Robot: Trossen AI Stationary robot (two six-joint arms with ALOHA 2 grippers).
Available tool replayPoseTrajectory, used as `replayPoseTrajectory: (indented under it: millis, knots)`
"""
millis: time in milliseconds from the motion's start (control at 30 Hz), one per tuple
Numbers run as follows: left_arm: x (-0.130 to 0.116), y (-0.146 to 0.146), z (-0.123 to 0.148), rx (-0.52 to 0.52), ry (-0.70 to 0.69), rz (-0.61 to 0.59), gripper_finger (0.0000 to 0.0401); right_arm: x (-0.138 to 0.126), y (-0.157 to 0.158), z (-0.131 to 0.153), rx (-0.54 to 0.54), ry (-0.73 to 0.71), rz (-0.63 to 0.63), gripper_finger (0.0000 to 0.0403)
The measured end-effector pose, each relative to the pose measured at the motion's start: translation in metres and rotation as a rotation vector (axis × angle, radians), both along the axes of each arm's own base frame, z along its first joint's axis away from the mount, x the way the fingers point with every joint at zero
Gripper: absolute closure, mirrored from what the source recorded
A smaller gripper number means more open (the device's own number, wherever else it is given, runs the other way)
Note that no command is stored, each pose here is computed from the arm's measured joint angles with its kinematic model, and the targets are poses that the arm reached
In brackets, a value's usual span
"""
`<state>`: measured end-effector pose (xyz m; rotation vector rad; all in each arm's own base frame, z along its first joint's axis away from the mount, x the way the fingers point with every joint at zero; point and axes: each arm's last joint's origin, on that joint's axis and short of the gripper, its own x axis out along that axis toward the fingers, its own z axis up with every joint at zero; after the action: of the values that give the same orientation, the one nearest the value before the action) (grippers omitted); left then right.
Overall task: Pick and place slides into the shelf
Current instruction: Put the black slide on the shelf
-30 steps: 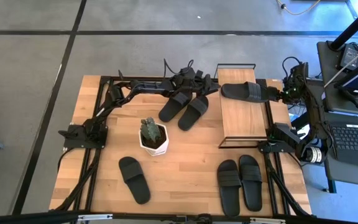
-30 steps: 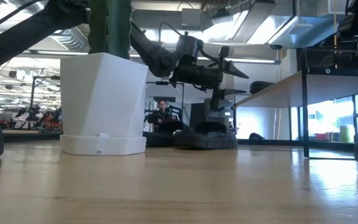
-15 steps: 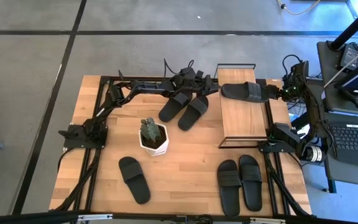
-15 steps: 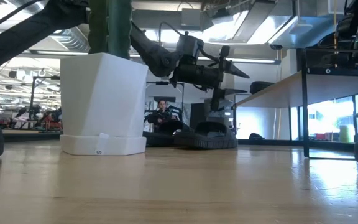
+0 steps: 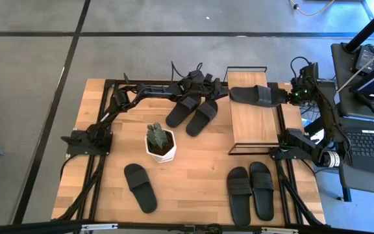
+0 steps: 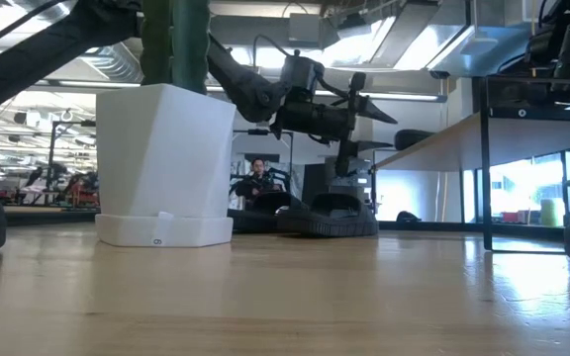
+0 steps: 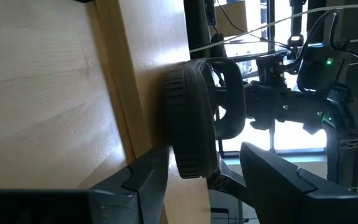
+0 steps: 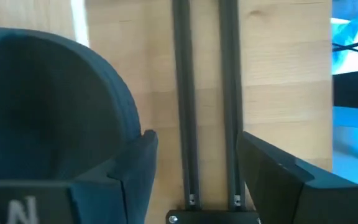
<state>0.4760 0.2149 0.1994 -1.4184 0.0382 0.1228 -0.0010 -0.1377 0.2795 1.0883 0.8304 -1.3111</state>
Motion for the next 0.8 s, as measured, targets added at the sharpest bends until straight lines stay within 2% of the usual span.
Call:
replayPoseTrajectory:
  millis: [233,533,667,800]
  knots:
    - [-0.0001,0.0002,-0.0004,-0.001,0.003,0.001,0.0213,0.0027,-0.001,0.0009,-0.018,-0.087,0.048,0.0182]
    - [-0.0002,0.0008,-0.0007,0.0,0.004,0.011,0.0213,0.0031,-0.003,0.0017,-0.044,-0.095,0.072,0.0182]
    - [-0.0005,0.0017,-0.0009,0.059,0.011,0.018,0.0213,0.0046,-0.0047,0.0028,-0.068,-0.145,0.093,0.0183]
    - [-0.0005,0.0017,-0.0011,0.061,0.013,0.018,0.0214,0.0053,-0.0048,0.0031,-0.073,-0.162,0.108,0.0182]
